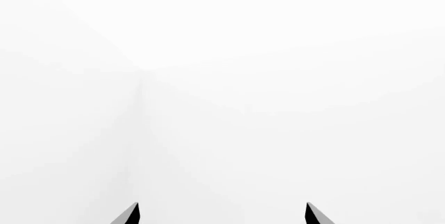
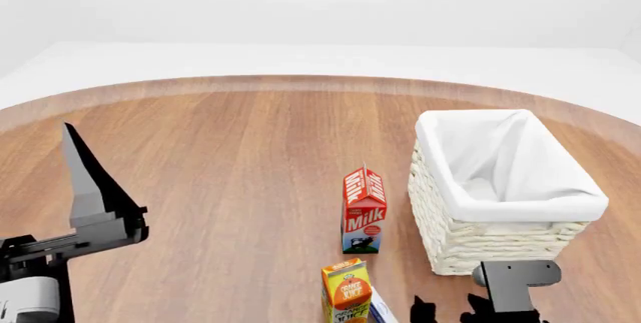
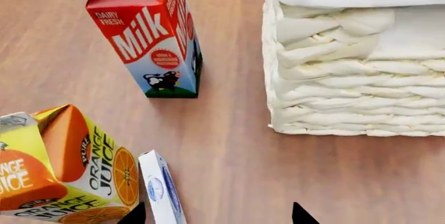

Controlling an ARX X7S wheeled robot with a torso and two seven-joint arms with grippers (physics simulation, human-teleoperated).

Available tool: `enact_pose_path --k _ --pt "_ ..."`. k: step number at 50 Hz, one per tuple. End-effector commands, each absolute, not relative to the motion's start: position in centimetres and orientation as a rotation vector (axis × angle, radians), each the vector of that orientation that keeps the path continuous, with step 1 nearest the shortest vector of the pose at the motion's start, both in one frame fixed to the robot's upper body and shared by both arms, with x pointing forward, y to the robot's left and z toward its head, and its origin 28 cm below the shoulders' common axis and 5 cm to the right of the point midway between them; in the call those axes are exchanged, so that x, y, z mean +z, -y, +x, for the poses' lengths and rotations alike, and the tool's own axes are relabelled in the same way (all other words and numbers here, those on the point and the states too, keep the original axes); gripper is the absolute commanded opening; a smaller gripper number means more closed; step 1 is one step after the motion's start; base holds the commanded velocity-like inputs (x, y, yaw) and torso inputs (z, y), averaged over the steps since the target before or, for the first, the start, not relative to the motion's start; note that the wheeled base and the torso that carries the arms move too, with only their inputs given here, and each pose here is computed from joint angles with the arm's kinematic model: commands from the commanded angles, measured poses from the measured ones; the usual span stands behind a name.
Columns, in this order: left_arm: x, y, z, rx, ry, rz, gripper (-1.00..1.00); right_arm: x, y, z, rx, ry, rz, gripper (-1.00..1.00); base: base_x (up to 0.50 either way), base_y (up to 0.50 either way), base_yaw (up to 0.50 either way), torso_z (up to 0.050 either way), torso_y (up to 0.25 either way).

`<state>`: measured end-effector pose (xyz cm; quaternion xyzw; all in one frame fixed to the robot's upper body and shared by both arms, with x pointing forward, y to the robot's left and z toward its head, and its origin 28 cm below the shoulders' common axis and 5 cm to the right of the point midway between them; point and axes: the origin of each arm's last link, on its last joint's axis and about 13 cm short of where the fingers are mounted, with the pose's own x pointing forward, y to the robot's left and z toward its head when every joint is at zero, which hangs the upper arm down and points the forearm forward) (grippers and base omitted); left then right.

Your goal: Pick up the cream cheese box and the butter, and put them in the basket.

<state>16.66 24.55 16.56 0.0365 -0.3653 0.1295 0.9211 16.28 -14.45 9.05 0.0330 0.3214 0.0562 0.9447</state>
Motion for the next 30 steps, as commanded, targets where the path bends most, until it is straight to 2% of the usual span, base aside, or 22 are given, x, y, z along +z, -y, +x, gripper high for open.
enact_pose_path --k 1,11,30 --pt "16.4 -24.8 16.7 0.278 0.760 0.090 1.00 8.1 14.0 16.2 0.149 -0.670 0.051 1.00 0.00 0.00 0.00 0.000 0.000" --pt "16.4 -24.8 16.7 0.277 0.758 0.089 1.00 7.4 13.9 16.1 0.156 -0.695 0.028 1.00 0.00 0.00 0.00 0.000 0.000" --pt "16.3 -24.8 16.8 0.276 0.754 0.087 1.00 8.1 12.8 16.8 0.302 -0.648 -0.043 1.00 0.00 0.00 0.00 0.000 0.000"
